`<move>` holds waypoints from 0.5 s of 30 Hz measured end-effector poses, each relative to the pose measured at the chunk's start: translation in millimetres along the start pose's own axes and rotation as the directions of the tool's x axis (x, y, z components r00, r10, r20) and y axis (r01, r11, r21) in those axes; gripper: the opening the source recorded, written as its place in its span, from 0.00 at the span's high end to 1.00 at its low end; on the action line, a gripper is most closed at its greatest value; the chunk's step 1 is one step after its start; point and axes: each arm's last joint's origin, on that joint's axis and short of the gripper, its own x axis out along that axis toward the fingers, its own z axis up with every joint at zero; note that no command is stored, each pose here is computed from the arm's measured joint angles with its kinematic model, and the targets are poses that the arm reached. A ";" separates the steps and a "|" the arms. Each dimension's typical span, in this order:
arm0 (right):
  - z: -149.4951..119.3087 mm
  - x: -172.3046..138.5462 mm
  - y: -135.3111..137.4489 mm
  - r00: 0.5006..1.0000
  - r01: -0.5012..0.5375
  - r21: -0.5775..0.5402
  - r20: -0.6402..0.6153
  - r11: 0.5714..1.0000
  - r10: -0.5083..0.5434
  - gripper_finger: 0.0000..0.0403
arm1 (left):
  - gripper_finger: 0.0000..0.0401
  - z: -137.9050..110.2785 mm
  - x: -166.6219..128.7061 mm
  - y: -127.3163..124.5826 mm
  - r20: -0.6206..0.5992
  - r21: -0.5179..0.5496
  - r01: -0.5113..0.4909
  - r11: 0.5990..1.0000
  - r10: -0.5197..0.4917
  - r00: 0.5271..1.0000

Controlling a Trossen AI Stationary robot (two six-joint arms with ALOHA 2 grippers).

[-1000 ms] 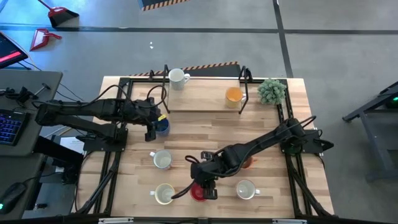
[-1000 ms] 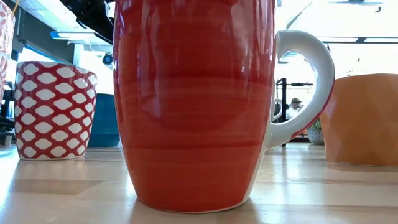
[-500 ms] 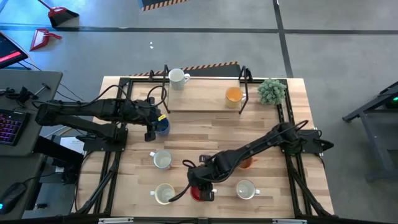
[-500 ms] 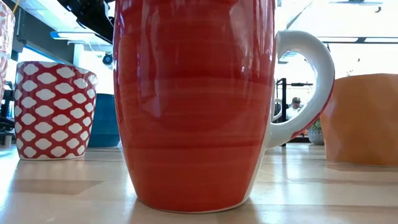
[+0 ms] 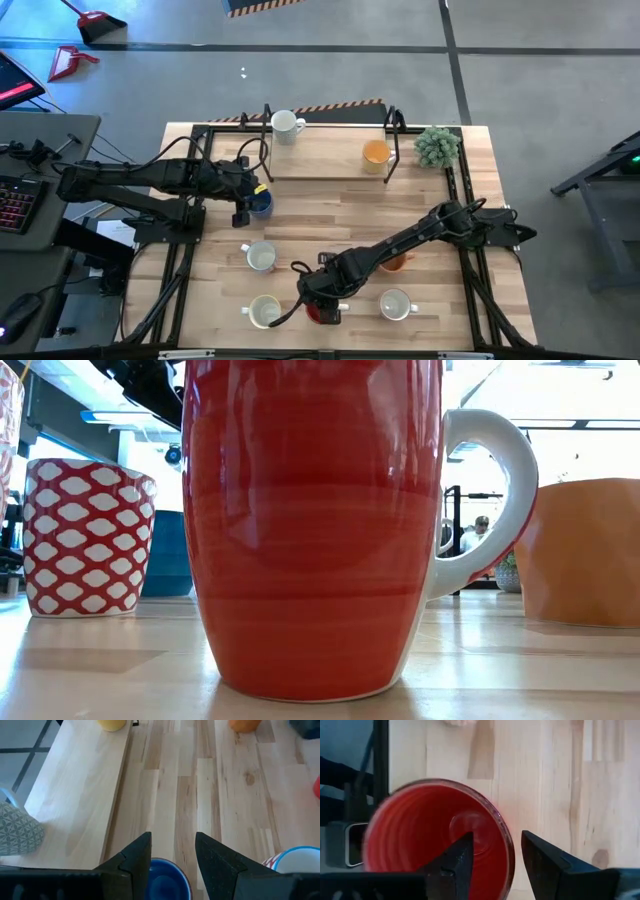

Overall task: Place coffee mugs
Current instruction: Put the red mug on the shelf

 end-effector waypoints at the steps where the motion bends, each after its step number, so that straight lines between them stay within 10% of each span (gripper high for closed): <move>1: -0.2 2.3 -0.2 1.000 0.002 0.003 -0.004 1.000 -0.002 0.65 | 0.65 0.0 0.0 0.0 0.000 0.000 0.000 1.000 0.000 1.000; 9: 1.2 3.4 -2.1 0.997 0.069 0.041 0.027 0.997 -0.070 0.95 | 0.65 0.0 0.0 0.0 0.000 0.000 0.001 1.000 -0.001 1.000; 15: 3.1 1.4 4.1 0.996 0.058 -0.003 0.061 0.998 -0.058 0.99 | 0.65 0.0 0.0 0.0 0.000 0.041 0.001 0.999 -0.001 1.000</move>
